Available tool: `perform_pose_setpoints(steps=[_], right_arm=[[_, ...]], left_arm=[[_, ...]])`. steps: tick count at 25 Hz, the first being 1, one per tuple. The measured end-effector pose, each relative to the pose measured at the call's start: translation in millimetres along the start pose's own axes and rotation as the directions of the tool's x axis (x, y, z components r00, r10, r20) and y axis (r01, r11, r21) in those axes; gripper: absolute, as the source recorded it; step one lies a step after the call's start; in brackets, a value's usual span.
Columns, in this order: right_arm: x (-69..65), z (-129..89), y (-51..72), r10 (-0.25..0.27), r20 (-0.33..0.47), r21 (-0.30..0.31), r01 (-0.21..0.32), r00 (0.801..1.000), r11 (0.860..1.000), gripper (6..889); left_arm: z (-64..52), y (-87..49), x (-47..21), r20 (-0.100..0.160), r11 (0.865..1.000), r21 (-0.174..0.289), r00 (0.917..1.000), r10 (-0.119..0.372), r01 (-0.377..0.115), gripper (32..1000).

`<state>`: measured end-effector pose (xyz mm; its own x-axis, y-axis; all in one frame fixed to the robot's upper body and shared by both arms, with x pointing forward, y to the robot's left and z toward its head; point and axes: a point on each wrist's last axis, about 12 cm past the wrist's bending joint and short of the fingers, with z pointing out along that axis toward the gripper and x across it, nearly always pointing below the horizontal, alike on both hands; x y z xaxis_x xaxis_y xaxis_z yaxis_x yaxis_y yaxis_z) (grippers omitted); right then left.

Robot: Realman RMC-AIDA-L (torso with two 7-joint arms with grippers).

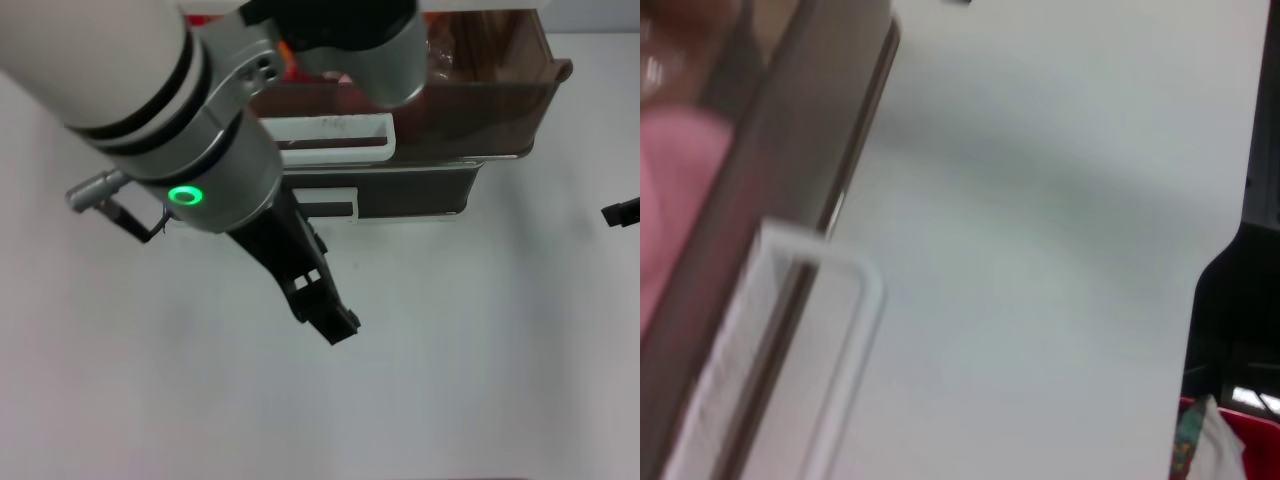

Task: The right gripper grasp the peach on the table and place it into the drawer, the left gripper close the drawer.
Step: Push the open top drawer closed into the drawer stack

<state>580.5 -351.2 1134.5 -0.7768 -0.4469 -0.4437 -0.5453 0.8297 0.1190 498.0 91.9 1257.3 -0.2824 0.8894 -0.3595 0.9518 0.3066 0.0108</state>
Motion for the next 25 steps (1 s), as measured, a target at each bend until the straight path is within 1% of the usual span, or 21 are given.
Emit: perform_pose_setpoints(steps=[1, 2, 3, 5, 6, 7, 9, 11, 14, 16, 18, 22, 24, 25], right_arm=[[-1.5, 0.9, 0.5, -0.003, 0.000, -0.003, 0.003, 1.000, 1.000, 854], [-3.6, 1.6, 1.1, -0.008, 0.001, -0.006, 0.008, 1.000, 1.000, 854], [-5.2, 1.7, 1.4, -0.011, 0.002, -0.006, 0.011, 1.000, 1.000, 854], [-8.0, 2.0, 1.2, -0.015, 0.009, -0.001, 0.015, 1.000, 1.000, 854], [-8.3, 2.5, 0.8, -0.014, 0.012, 0.003, 0.014, 1.000, 1.000, 854], [-8.7, 2.9, 0.3, -0.013, 0.016, 0.007, 0.013, 1.000, 1.000, 854], [-10.2, 3.8, -0.1, -0.014, 0.020, 0.011, 0.014, 1.000, 1.000, 854], [-11.3, 4.5, 0.0, -0.014, 0.021, 0.010, 0.014, 1.000, 1.000, 853], [-10.9, 5.7, -0.2, -0.012, 0.019, 0.008, 0.012, 1.000, 1.000, 853], [-10.8, 6.5, -0.1, -0.009, 0.022, 0.005, 0.009, 1.000, 1.000, 853], [-11.1, 8.4, 0.3, -0.005, 0.031, -0.003, 0.005, 0.999, 1.000, 852], [-11.5, 13.3, 0.8, -0.001, 0.034, -0.013, 0.001, 0.999, 1.000, 852], [-13.0, 14.5, 1.5, -0.002, 0.034, -0.017, 0.003, 0.999, 1.000, 852], [-14.1, 15.1, 1.8, -0.003, 0.034, -0.018, 0.004, 0.999, 1.000, 852]], left_arm=[[-0.7, 0.1, -3.9, -0.003, 1.000, -0.004, 0.9999, 0.017, -0.017, 797], [-0.8, 0.5, -6.4, -0.005, 1.000, -0.006, 0.9996, 0.027, -0.027, 797], [-0.5, 1.5, -9.7, -0.012, 0.999, -0.006, 0.9991, 0.041, -0.041, 797], [2.9, 5.0, -14.2, -0.026, 0.998, 0.003, 0.9978, 0.061, -0.061, 797], [6.0, 7.7, -15.5, -0.033, 0.998, 0.010, 0.9973, 0.066, -0.066, 797], [6.0, 7.7, -15.5, -0.033, 0.998, 0.010, 0.9973, 0.066, -0.066, 797], [12.3, 14.9, -18.5, -0.045, 0.997, 0.020, 0.9962, 0.074, -0.074, 797], [13.0, 16.8, -19.8, -0.049, 0.996, 0.021, 0.9951, 0.086, -0.085, 797], [13.2, 17.6, -21.6, -0.048, 0.994, 0.019, 0.9932, 0.106, -0.105, 797], [13.3, 18.1, -23.0, -0.045, 0.991, 0.016, 0.9902, 0.132, -0.131, 796], [13.8, 19.5, -23.1, -0.047, 0.988, 0.012, 0.9873, 0.152, -0.152, 796], [14.5, 25.7, -23.6, -0.058, 0.984, -0.015, 0.9830, 0.174, -0.175, 796], [13.3, 29.5, -23.4, -0.058, 0.983, -0.030, 0.9824, 0.177, -0.179, 796], [12.1, 32.0, -23.4, -0.054, 0.984, -0.038, 0.9832, 0.174, -0.177, 796]])
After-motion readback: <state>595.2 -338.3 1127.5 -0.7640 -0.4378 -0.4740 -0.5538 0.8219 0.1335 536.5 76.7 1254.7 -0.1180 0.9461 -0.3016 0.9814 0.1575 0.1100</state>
